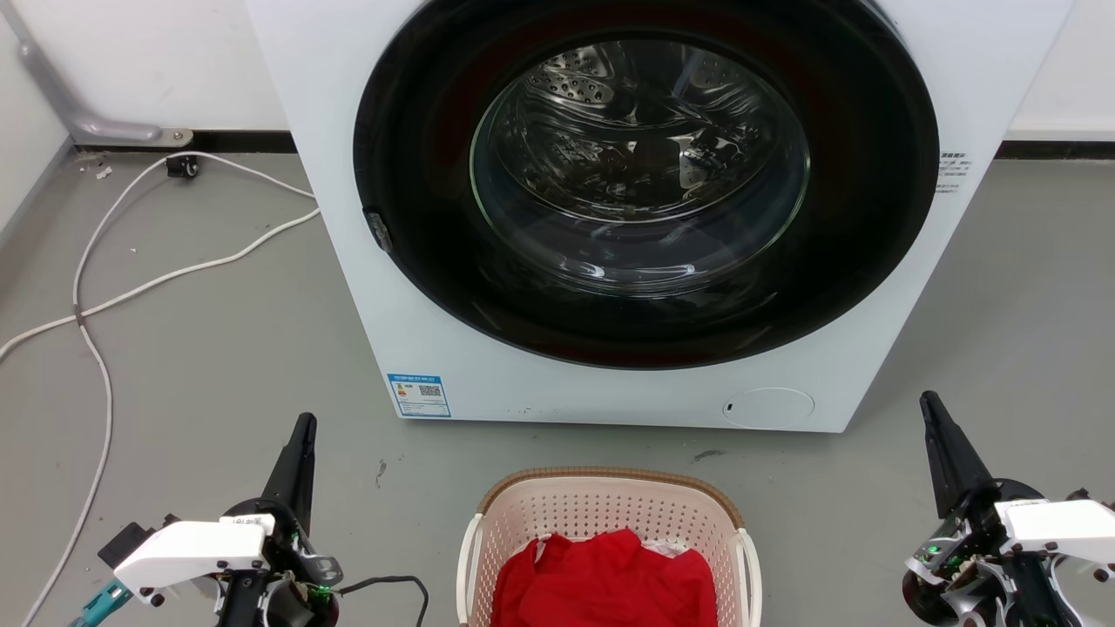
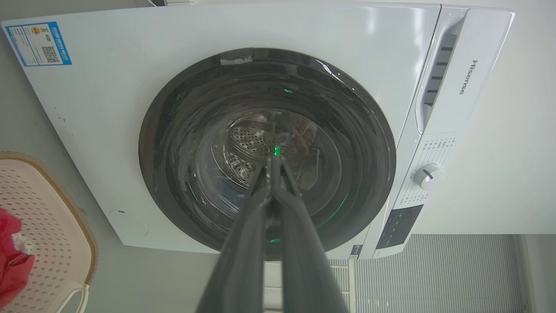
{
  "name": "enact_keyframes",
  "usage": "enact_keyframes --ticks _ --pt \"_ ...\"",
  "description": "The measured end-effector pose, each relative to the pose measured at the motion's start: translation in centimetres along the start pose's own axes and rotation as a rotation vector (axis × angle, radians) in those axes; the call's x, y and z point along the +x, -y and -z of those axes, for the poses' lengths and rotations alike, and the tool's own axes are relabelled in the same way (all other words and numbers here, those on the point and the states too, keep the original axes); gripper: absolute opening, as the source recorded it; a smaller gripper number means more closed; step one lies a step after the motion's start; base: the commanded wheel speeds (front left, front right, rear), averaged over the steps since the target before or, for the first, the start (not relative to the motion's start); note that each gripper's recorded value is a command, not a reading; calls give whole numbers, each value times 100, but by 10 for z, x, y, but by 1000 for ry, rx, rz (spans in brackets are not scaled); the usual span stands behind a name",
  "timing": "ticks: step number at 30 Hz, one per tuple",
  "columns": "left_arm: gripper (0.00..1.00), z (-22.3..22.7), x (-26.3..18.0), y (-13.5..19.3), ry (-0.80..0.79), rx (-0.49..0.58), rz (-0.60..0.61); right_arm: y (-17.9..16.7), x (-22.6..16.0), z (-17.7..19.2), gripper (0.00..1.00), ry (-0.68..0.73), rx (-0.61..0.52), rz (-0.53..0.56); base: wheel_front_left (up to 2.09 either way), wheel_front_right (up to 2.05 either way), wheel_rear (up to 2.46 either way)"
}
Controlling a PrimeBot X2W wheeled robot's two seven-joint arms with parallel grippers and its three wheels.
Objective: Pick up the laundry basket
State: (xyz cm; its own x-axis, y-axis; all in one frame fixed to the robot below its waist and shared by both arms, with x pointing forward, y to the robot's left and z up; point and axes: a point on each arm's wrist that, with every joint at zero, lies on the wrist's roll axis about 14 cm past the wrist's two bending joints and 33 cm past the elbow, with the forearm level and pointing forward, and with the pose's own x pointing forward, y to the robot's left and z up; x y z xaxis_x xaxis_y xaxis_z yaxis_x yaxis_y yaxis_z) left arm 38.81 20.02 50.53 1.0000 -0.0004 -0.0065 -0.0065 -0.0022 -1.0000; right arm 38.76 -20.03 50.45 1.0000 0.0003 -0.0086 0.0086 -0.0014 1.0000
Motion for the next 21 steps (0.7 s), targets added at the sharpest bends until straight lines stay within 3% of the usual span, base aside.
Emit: enact_keyframes --ticks 16,17,21 --pt "0 0 0 0 0 0 0 0 0 0 0 0 0 0 0 0 0" --pt "100 0 0 -2 0 0 -5 1 -1 0 100 0 0 4 0 0 0" --pt "100 1 -9 -21 3 -5 -61 22 -10 -1 100 7 4 65 0 0 0"
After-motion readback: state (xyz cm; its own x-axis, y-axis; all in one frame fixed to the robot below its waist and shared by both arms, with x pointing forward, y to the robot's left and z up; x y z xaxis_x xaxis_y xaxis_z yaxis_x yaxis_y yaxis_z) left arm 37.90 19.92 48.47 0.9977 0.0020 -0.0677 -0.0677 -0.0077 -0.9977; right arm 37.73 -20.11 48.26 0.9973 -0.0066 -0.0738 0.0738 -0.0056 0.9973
